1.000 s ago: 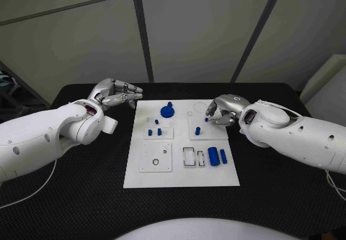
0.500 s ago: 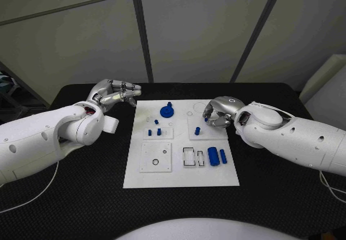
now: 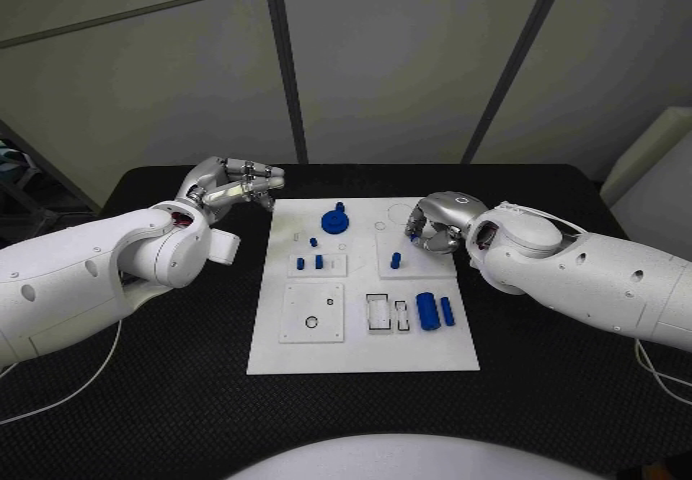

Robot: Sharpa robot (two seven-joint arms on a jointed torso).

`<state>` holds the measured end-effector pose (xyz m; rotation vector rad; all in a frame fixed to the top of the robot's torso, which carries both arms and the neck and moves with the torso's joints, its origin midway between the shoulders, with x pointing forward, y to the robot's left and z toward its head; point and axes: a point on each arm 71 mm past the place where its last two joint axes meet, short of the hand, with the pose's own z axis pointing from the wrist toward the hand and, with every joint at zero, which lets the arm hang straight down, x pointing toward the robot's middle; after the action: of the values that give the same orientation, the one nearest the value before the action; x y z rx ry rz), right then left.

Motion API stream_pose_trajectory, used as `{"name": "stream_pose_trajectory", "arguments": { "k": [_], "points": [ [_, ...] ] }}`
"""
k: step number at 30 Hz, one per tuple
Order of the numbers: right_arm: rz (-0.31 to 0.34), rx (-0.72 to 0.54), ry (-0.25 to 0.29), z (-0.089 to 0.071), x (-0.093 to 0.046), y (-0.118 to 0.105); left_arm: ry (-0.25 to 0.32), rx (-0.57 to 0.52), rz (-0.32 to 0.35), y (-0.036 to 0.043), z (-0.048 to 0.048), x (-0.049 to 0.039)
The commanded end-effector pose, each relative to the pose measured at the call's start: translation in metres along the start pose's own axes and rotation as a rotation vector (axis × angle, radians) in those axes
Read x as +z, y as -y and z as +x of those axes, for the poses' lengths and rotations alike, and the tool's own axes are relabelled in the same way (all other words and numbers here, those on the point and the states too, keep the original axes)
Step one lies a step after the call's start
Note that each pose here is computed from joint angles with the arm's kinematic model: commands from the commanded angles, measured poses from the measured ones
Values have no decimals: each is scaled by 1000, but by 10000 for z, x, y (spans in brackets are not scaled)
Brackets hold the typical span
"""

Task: Assemble the parts on the task board

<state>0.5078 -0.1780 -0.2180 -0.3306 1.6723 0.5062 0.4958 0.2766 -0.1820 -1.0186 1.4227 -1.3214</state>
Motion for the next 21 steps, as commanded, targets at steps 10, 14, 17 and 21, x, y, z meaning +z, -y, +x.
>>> {"name": "stream_pose_trajectory", "arguments": {
  "k": [10,14,17,21],
  "points": [
    [7,-22,-30,17,9,-18,-22,-17,7,11,21,9],
    [16,-40,-38,23,14,-26,-22,-17,5,7,15,12],
    [22,-53,-42,26,16,-30,-21,-17,4,5,11,13],
    [28,-66,-28,18,20,-39,-22,-17,4,2,10,16]
  ]
}}
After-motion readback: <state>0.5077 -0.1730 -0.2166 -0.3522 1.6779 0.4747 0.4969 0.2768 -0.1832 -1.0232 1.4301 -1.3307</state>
